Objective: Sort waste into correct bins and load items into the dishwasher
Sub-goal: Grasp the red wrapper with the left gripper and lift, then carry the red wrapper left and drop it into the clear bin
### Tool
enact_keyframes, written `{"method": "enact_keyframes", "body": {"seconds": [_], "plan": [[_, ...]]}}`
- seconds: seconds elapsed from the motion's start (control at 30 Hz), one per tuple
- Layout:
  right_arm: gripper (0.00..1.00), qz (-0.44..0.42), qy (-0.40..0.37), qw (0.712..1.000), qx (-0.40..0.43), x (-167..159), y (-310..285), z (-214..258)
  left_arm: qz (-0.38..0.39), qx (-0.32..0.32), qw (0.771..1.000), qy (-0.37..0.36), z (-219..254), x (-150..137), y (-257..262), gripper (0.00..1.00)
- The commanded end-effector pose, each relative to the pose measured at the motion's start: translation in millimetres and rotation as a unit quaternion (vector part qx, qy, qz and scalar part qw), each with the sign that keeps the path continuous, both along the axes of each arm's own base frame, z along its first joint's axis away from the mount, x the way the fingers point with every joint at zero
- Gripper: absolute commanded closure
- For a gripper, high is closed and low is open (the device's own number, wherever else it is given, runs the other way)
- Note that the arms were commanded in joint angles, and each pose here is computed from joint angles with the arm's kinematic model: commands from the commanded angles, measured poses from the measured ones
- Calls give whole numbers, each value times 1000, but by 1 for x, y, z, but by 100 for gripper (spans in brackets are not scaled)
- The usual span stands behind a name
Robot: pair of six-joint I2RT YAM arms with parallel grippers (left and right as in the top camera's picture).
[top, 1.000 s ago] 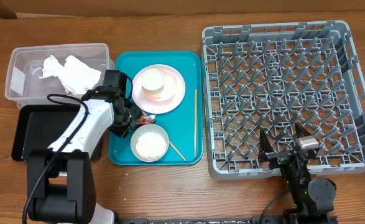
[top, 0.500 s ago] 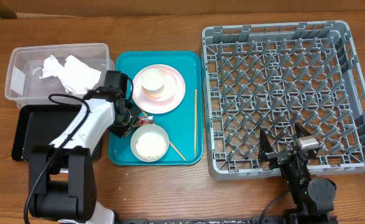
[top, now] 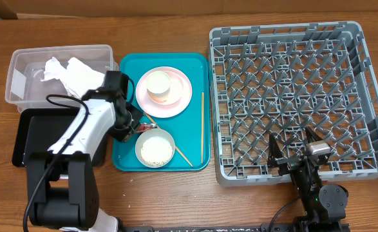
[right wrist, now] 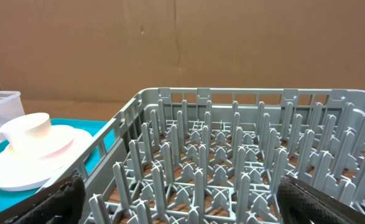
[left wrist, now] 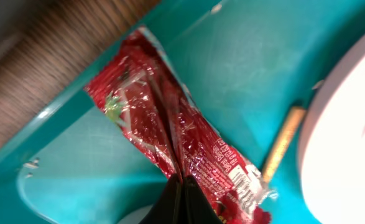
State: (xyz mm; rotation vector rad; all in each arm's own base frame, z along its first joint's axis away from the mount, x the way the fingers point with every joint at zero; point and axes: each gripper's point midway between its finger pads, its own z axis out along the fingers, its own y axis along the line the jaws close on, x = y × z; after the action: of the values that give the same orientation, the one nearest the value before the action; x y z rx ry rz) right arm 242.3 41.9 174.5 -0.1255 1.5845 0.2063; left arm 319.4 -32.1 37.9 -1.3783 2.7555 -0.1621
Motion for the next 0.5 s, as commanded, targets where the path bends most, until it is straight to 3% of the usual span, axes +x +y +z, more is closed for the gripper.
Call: {"method": "enact_keyframes", "body": {"seconds": [0.0, 0.47], "plan": [[0, -4, 0, 1000, 0, 1, -2, -3, -7, 13, 1000, -18, 20, 19, 11, 96], [0, -4, 0, 1000, 0, 1, -2, -3, -36, 28, 995, -87, 111, 61, 41, 96]]}}
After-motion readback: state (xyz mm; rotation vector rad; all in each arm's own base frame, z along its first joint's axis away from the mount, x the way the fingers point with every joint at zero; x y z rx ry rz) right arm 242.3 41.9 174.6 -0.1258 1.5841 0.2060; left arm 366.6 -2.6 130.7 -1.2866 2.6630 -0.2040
